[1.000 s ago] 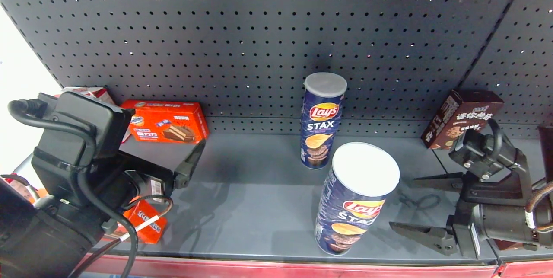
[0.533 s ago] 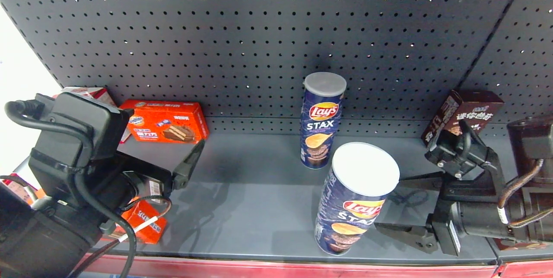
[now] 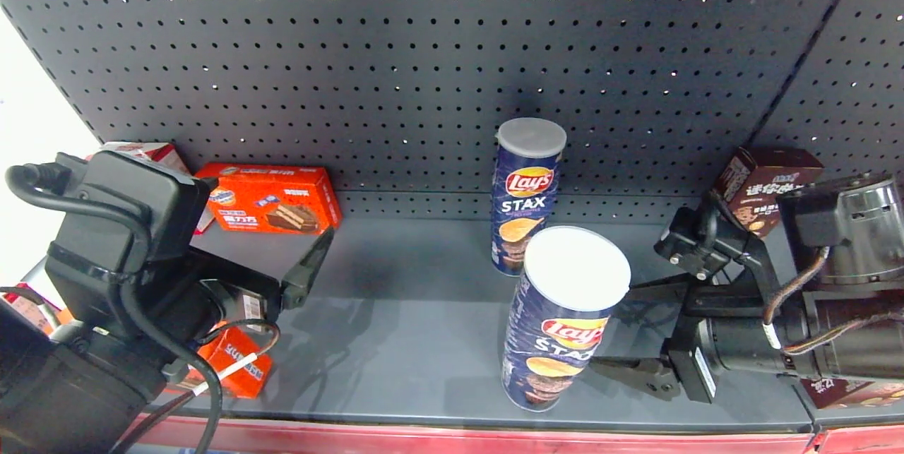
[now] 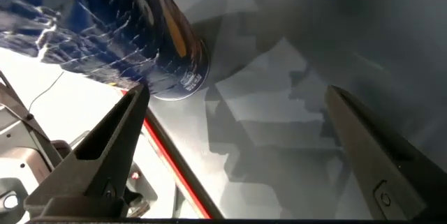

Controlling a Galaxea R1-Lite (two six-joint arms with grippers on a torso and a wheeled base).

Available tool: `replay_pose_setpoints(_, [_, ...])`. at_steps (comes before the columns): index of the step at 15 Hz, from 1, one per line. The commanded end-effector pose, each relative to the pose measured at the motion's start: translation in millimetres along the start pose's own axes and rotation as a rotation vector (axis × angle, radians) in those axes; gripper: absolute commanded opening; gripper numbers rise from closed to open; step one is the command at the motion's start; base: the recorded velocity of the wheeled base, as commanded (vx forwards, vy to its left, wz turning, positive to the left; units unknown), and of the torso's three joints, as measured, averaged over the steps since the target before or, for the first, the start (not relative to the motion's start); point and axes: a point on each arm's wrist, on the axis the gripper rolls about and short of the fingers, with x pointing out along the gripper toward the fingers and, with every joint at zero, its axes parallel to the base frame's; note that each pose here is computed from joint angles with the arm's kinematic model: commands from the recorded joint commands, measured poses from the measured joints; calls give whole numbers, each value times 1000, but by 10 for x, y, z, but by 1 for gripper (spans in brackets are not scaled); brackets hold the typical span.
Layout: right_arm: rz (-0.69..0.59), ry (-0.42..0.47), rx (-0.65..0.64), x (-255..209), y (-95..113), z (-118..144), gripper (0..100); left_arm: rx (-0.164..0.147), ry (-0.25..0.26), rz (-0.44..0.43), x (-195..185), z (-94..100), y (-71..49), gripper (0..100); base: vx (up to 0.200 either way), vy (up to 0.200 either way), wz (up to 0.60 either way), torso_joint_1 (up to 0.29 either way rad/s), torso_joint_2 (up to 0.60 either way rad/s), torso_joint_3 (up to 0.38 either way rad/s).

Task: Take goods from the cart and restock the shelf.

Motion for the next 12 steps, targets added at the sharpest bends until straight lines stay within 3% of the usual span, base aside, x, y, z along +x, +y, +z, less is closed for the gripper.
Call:
replay_pose_setpoints(1, [8, 6, -2, 62, -4, 21, 100, 1, 1, -1, 5, -7, 2, 100, 0, 0, 0, 0, 0, 0])
replay_pose_setpoints(12, [11, 12, -2, 150, -20, 34, 100, 0, -3, -2, 0, -11, 3, 100, 0, 0, 0, 0, 0, 0])
